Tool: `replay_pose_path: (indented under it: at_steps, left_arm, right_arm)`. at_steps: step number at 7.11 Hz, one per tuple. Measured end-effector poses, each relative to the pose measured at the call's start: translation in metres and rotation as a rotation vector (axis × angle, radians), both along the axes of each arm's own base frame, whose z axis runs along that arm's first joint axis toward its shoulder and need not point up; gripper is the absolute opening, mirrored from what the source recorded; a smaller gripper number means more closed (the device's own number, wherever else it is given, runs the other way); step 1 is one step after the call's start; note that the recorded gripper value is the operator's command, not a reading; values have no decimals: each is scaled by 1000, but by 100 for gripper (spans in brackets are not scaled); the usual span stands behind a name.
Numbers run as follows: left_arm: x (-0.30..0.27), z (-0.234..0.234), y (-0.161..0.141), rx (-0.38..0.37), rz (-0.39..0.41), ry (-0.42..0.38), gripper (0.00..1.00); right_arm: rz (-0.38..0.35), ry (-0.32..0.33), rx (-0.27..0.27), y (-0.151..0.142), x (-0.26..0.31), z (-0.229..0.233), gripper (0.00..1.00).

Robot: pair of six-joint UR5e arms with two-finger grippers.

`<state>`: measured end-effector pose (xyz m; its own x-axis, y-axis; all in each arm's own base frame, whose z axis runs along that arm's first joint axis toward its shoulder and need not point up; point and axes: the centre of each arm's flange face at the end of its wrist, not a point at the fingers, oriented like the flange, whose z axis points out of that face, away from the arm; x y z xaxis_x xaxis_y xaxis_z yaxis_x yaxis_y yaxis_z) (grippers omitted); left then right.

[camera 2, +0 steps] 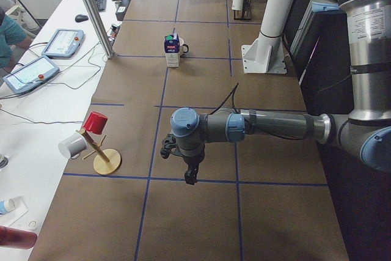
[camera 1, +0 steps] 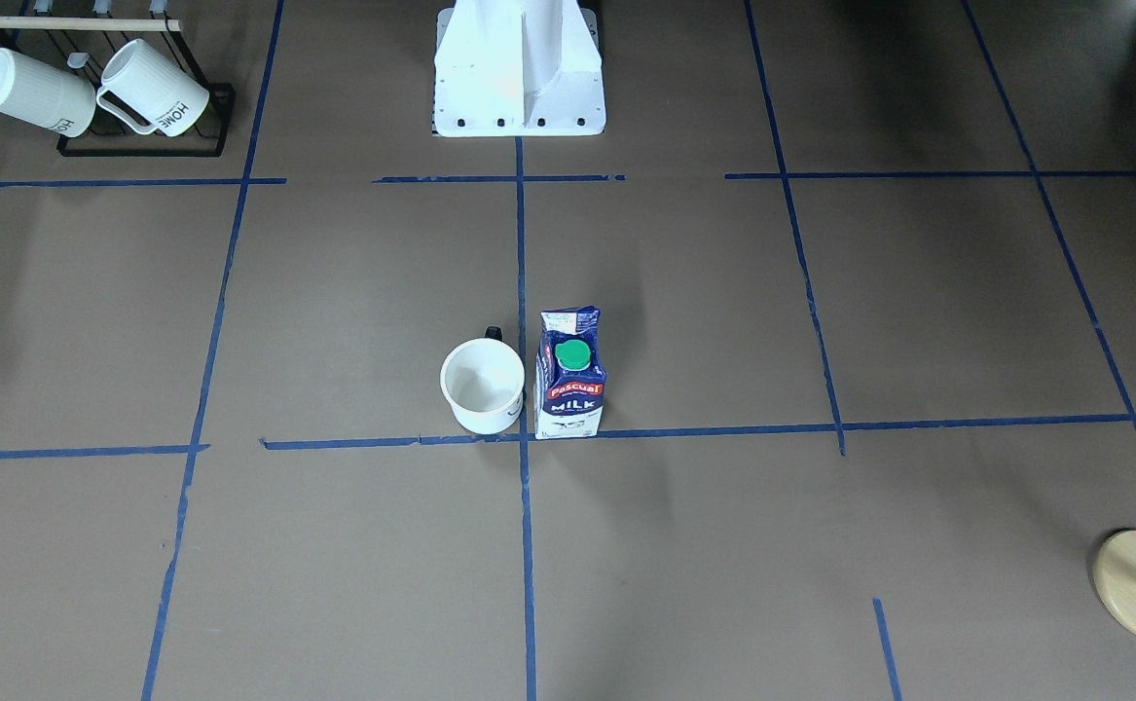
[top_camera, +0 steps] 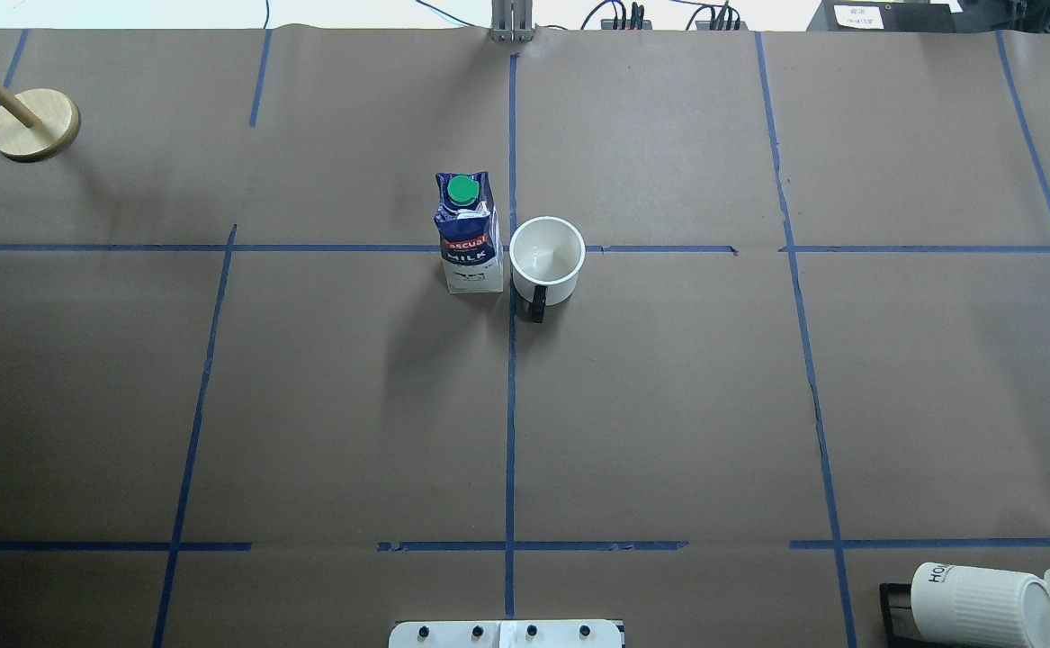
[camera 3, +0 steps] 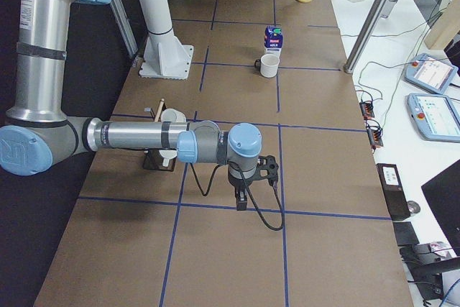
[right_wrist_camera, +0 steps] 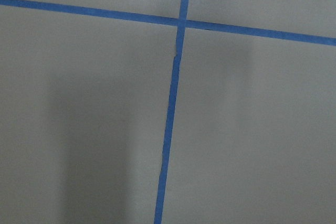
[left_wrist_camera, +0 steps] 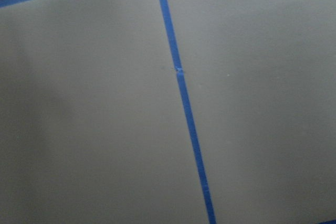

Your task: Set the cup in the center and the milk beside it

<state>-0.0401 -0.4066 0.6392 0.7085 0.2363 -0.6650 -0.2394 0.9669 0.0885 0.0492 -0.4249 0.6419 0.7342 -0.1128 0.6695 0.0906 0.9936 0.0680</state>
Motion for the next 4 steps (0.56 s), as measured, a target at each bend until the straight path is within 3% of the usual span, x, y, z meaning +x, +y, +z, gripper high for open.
replay_pose_path:
  at_steps: [4]
  left_arm:
    - [0,-5,-2,13,1,-8,100]
  right_arm:
    - [-1,-3,-1,0,-1,0,100]
